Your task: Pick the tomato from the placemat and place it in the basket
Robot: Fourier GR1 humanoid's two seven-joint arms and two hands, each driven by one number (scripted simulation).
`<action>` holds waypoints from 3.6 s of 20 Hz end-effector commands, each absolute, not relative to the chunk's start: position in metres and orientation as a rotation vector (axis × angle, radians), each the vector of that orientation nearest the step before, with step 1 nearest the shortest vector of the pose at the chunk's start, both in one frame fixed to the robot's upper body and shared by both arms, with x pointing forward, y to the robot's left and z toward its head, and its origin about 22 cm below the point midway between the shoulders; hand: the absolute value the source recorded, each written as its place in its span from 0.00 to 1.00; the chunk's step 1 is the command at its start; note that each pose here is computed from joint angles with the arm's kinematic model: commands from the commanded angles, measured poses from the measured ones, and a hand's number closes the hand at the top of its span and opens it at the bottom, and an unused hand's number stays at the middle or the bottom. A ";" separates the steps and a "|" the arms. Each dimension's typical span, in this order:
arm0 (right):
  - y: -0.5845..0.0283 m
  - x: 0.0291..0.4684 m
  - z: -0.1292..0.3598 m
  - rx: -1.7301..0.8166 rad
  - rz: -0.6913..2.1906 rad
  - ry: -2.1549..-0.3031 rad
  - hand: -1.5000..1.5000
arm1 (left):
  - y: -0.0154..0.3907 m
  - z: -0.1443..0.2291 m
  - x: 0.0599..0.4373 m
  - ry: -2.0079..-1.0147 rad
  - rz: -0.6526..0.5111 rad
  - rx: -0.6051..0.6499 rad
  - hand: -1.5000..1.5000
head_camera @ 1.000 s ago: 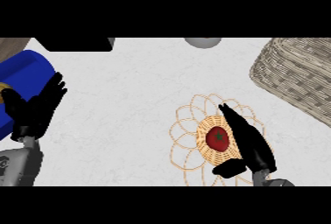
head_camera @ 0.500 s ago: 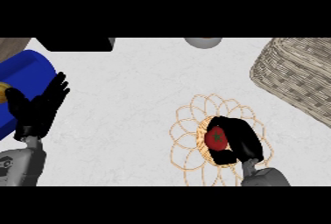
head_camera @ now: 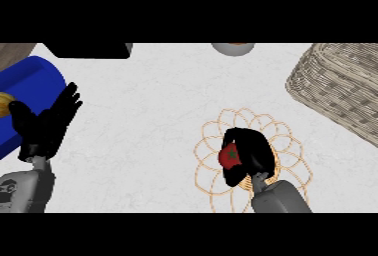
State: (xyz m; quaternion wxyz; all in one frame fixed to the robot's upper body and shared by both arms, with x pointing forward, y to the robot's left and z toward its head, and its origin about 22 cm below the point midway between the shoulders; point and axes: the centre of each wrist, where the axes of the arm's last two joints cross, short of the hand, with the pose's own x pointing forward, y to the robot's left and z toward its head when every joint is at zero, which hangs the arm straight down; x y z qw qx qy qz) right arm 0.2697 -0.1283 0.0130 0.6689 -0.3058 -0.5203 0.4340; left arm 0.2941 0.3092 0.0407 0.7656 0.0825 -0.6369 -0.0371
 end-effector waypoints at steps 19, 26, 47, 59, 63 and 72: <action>-0.026 0.261 0.155 -0.758 0.302 -1.639 1.00 | 0.323 0.034 0.289 -1.374 -0.065 0.203 0.50; -0.060 0.304 0.215 -0.943 0.228 -1.576 1.00 | 0.320 0.041 0.277 -1.371 -0.077 0.199 0.50; -0.177 0.405 0.281 -1.359 0.033 -1.383 1.00 | 0.306 0.032 0.292 -1.380 -0.084 0.200 0.50; -0.280 0.408 0.228 -1.372 0.042 -1.341 1.00 | 0.303 0.040 0.277 -1.399 -0.081 0.185 0.50; -0.301 0.406 0.219 -1.347 -0.008 -1.379 1.00 | 0.316 0.046 0.305 -1.383 -0.055 0.199 0.50; -0.344 0.414 0.173 -1.389 -0.193 -1.284 0.00 | 0.308 0.045 0.297 -1.372 -0.077 0.178 0.50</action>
